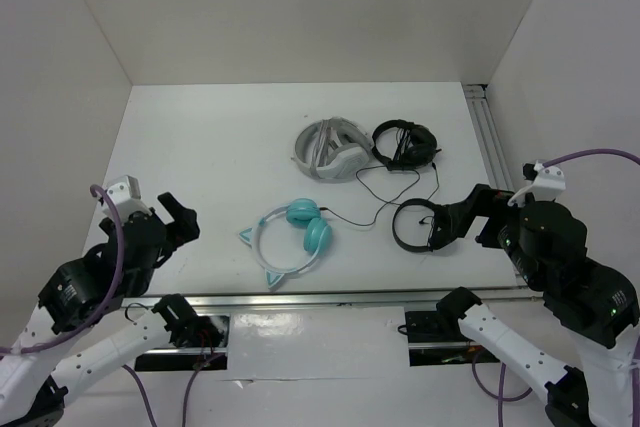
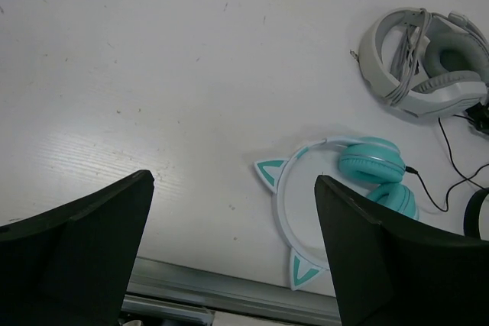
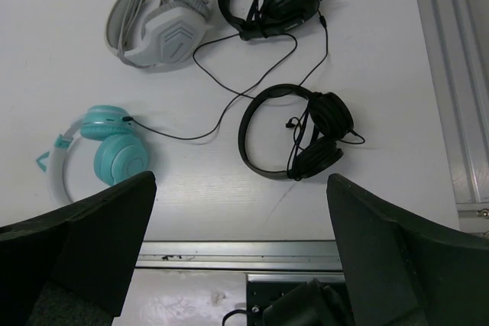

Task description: Wrap the headphones

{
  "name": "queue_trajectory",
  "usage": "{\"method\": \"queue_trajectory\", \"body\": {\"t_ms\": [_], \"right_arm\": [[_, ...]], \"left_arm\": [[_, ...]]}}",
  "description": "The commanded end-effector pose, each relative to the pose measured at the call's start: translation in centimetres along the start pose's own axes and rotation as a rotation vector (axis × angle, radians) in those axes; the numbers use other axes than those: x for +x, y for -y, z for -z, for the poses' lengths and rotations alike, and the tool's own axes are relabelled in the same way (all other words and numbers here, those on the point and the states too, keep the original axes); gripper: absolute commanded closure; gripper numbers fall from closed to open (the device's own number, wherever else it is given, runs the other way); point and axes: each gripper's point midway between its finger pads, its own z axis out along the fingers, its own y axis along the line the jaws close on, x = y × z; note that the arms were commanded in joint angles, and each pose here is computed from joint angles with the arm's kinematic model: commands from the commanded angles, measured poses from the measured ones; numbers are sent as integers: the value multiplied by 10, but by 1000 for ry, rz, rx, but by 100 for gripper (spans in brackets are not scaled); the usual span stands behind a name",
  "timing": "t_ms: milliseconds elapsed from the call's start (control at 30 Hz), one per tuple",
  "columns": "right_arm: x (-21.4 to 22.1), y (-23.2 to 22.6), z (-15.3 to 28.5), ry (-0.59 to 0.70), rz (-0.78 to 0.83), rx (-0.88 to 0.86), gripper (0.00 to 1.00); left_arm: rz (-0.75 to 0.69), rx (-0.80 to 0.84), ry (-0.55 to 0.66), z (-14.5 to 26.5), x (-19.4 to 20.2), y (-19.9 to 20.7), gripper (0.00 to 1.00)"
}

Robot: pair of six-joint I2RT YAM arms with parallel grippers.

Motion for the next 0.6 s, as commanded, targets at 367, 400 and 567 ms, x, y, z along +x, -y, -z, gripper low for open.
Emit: {"method": "queue_trajectory", "body": {"t_ms": [367,400,567], "right_arm": [[7,-16,-8,-40,24,-68,0],[5,-22,-10,-43,21,-86,0],[-1,-38,-12,-22,2,-157,0]], "left_arm": [[34,-15,-45,-5,5,13,0],[14,-60,-114,-17,16,28,0],[33,-100,-365,-58,93,75,0]]}}
